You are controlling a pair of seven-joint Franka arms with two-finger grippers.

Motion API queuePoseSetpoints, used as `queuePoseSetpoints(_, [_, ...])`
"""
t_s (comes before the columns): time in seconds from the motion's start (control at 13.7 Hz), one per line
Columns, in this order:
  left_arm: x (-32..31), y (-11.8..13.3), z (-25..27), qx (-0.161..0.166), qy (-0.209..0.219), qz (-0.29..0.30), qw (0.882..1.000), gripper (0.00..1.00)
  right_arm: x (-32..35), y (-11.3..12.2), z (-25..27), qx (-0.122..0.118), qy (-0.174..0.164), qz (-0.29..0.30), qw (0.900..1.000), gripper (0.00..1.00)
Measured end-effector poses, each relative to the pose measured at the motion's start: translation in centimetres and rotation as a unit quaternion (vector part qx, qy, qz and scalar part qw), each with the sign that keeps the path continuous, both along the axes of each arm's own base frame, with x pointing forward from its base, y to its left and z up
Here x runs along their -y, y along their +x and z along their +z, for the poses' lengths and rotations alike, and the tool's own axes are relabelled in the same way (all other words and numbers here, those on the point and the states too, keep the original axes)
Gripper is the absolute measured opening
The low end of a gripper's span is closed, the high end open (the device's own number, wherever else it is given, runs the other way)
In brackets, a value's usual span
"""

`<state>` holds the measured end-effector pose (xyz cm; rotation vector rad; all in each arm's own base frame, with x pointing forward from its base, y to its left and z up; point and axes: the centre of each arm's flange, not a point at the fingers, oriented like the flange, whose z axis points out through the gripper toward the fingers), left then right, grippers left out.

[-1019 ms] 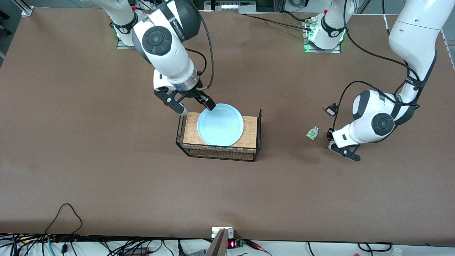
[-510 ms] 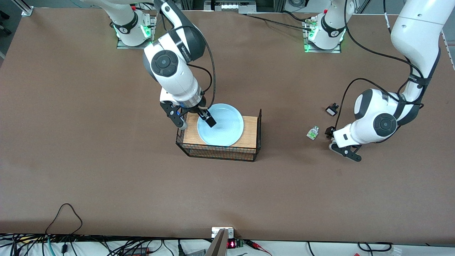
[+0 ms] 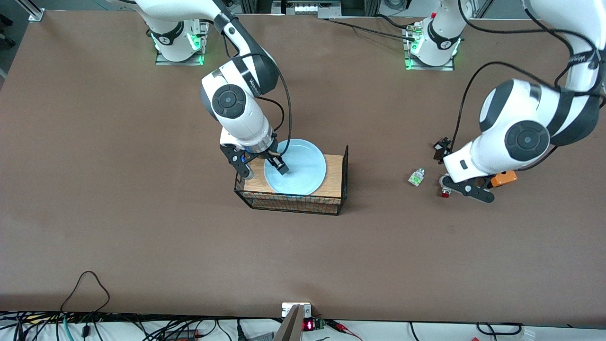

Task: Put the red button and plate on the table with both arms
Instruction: 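Lower the button onto the table while the right gripper grips the plate rim, then open the left gripper and raise the left arm away from the button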

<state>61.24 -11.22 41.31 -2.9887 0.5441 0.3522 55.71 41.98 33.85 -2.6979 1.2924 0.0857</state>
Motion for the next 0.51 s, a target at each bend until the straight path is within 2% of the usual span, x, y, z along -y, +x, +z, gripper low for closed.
queuePoseSetpoints(0.07, [0.7, -0.1, 2.4, -0.004, 0.006, 0.005, 1.000, 1.00, 0.0, 0.0, 0.1, 0.000, 0.000, 0.000, 1.000, 0.66])
queuePoseSetpoints(0.36, [0.7, -0.1, 8.1, -0.005, 0.010, 0.015, 1.000, 1.00, -0.2, 0.0, 0.6, 0.004, 0.003, 0.000, 1.000, 0.66])
queuePoseSetpoints(0.51, [0.7, 0.1, 9.1, 0.000, -0.010, 0.025, 1.000, 1.00, -0.3, 0.0, 0.9, 0.005, 0.004, 0.001, 1.000, 0.67])
